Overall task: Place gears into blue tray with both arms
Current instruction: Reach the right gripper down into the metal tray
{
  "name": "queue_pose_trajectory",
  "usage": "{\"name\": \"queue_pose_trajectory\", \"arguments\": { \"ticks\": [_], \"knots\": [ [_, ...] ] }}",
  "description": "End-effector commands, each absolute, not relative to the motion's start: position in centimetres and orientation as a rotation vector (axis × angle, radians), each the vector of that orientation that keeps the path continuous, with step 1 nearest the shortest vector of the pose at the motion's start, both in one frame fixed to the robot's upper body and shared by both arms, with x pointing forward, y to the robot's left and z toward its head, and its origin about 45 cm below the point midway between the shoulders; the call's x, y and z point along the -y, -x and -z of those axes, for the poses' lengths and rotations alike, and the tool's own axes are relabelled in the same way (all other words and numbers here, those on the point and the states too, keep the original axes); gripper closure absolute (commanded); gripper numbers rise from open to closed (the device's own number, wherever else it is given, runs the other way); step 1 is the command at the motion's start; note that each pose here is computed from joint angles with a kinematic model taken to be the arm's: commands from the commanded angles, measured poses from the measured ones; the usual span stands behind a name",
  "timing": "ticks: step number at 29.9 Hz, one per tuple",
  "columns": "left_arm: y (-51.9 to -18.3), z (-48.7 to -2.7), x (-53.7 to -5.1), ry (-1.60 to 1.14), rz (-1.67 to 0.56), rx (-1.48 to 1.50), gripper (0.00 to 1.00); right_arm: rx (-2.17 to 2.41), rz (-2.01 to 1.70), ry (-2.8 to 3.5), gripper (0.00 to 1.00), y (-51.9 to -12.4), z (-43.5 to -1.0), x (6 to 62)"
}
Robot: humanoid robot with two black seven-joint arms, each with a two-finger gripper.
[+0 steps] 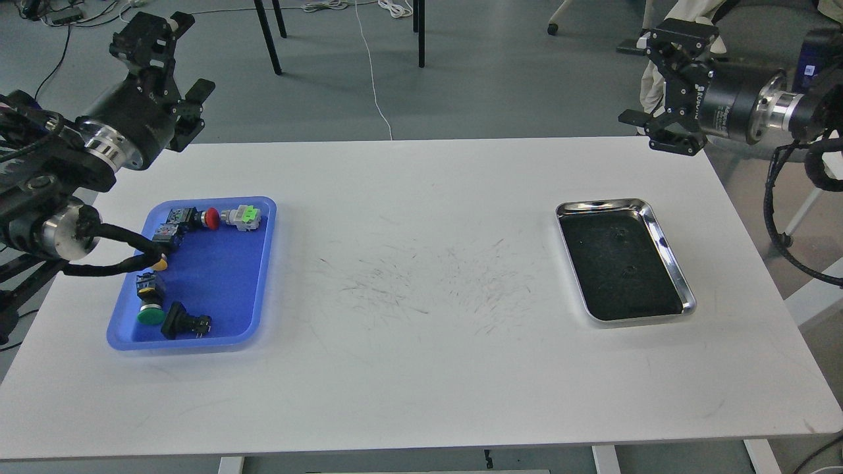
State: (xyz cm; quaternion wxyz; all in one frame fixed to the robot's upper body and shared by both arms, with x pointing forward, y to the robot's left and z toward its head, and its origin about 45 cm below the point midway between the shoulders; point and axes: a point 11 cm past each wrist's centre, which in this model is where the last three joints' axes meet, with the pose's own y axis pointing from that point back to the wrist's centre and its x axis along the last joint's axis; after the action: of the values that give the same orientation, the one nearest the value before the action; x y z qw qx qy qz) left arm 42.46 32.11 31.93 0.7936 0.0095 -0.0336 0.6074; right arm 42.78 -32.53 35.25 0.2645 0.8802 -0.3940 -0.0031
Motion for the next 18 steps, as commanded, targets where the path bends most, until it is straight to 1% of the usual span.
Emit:
{"name": "queue_pose_trajectory", "arguments": {
  "ticks": [1, 4, 6, 9, 11, 14, 18],
  "knots": [
    [-42.5, -32.0, -32.1, -0.013, -1.31, 0.078, 0.02, 0.812, -0.216, -2.106, 0.01, -40.0, -35.3, 32.7],
    [-42.5, -31.9, -32.1, -0.012, -1.308, 0.076, 0.02, 0.637, -0.397, -1.873, 0.01, -39.1, -34.7, 33.5],
    [-42.4, -32.0, -32.1, -0.01, -1.308, 0.077, 0.02, 0.533, -0.461, -1.73, 0.01, -38.9, -33.4, 34.5],
    [-42.5, -32.0, -32.1, -0.01, -1.309, 0.077, 0.02, 0.434, -0.513, -1.598, 0.02, -39.4, -31.6, 35.3],
    [-42.5, -31.9, -32.1, -0.01, -1.308, 0.076, 0.02, 0.418, -0.517, -1.539, 0.02, -40.2, -30.7, 36.1],
    [-42.4, -31.9, -32.0, -0.01, -1.307, 0.075, 0.02, 0.389, -0.452, -1.496, 0.02, -40.2, -27.4, 37.6],
    [-42.4, -32.0, -32.1, -0.01, -1.309, 0.078, 0.02, 0.394, -0.441, -1.476, 0.03, -40.6, -24.3, 37.5]
  ]
}}
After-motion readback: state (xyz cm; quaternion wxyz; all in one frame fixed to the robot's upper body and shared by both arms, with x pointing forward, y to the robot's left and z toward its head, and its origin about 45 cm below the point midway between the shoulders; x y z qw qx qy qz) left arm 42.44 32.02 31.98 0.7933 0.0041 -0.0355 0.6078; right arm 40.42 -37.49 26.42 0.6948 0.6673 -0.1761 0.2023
